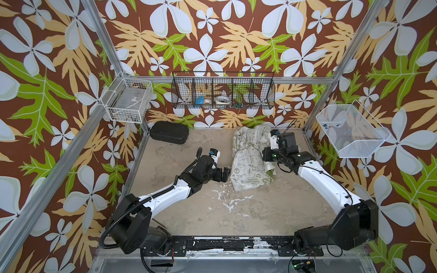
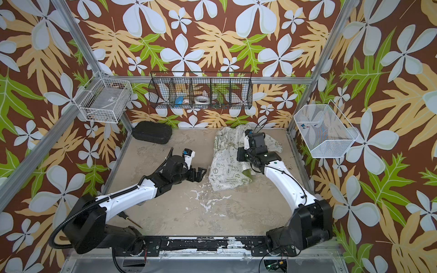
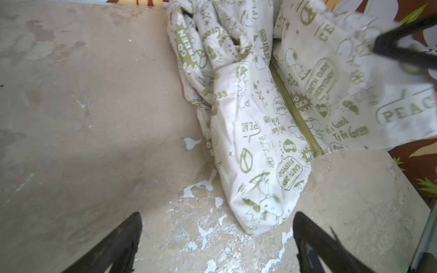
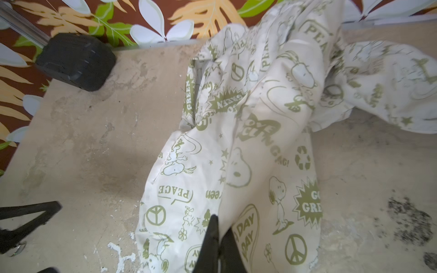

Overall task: Unzip the jacket
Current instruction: Flatten out the jacket at the center of the board.

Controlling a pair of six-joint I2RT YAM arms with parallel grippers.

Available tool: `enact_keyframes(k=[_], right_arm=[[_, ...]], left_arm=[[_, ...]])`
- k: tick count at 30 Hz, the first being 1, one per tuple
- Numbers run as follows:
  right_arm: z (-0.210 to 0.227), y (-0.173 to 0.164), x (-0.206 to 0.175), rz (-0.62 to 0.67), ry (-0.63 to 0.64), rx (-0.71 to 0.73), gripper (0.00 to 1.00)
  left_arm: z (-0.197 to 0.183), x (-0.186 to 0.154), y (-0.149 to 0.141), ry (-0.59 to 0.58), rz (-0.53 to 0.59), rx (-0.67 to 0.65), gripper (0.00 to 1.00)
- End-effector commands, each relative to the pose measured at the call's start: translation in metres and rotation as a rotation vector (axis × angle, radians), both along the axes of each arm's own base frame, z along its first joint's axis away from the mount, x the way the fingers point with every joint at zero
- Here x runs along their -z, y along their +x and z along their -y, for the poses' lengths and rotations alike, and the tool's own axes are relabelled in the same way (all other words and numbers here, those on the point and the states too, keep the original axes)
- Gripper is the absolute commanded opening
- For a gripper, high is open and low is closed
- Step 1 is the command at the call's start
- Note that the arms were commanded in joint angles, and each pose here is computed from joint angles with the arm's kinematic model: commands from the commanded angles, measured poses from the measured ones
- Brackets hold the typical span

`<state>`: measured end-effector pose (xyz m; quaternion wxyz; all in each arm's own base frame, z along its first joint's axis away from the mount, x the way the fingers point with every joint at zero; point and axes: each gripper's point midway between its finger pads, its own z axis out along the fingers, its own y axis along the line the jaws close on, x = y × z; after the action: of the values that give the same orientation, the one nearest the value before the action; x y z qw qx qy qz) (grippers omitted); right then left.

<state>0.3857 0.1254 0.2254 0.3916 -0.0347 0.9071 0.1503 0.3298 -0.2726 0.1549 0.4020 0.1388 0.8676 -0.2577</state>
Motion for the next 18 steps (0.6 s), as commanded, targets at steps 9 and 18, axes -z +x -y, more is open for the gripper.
enact_keyframes(k=[9, 18], right_arm=[[0.037, -0.061, -0.073, 0.072, 0.087, 0.045, 0.0], [-0.01, -0.07, -0.095, 0.086, 0.298, -0.171, 0.0]], left_arm=[[0.058, 0.017, -0.019, -0.112, -0.068, 0.094, 1.0], [0.039, -0.085, -0.1, -0.235, 0.392, 0.196, 1.0]])
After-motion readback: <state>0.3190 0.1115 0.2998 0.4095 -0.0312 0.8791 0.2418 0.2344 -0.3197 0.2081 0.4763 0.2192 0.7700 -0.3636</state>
